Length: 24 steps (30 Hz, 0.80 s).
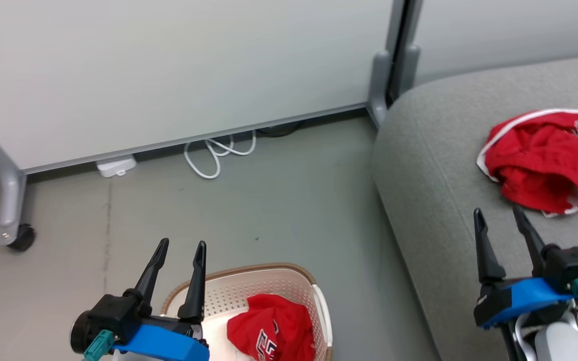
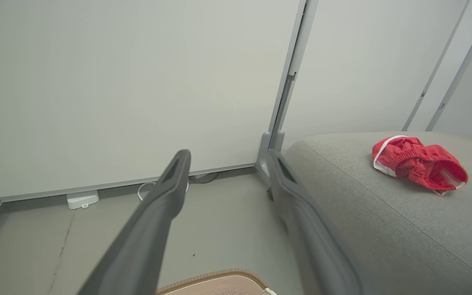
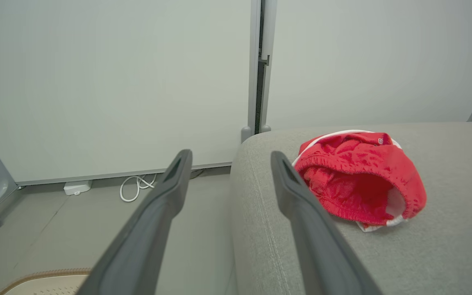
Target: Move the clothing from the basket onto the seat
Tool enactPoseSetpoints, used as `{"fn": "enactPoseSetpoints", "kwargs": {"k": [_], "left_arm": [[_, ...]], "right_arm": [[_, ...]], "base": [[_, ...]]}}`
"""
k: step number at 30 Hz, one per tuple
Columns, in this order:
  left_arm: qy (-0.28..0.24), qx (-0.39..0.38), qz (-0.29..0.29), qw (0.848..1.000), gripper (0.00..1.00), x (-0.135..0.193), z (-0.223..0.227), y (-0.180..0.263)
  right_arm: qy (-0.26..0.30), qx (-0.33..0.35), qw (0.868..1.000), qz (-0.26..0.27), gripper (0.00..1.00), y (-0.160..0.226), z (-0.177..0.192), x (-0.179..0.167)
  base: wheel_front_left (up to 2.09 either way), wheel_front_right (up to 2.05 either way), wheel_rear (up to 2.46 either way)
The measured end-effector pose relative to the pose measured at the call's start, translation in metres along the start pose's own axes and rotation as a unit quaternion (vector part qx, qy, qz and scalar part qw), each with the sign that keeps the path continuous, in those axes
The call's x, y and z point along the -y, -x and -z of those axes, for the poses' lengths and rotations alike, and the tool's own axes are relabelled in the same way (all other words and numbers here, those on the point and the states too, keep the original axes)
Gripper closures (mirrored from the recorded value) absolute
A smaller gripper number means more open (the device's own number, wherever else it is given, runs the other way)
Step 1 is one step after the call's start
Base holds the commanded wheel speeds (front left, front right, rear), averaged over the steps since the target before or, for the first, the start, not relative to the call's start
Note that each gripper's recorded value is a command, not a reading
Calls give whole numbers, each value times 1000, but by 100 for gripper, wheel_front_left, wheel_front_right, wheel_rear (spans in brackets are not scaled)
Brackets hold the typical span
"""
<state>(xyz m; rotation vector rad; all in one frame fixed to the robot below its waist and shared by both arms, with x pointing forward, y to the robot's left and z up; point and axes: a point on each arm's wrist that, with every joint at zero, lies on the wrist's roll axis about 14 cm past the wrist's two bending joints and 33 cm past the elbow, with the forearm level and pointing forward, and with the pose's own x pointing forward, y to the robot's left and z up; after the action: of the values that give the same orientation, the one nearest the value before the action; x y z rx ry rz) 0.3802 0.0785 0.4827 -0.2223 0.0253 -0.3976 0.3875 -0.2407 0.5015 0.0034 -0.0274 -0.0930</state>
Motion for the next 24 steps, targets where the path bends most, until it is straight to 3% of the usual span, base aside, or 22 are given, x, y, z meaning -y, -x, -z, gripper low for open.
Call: {"fn": "enactPoseSetpoints", "kwargs": {"k": [12, 24], "left_arm": [[-6, 15, -106, 994, 0, -55, -10, 41], [-11, 21, -163, 986, 0, -85, -14, 66]], "right_arm": [[-15, -5, 997, -72, 0, 21, 1, -53], [-29, -18, 994, -100, 0, 26, 7, -73]], "base": [[0, 0, 0], [0, 0, 0]]}}
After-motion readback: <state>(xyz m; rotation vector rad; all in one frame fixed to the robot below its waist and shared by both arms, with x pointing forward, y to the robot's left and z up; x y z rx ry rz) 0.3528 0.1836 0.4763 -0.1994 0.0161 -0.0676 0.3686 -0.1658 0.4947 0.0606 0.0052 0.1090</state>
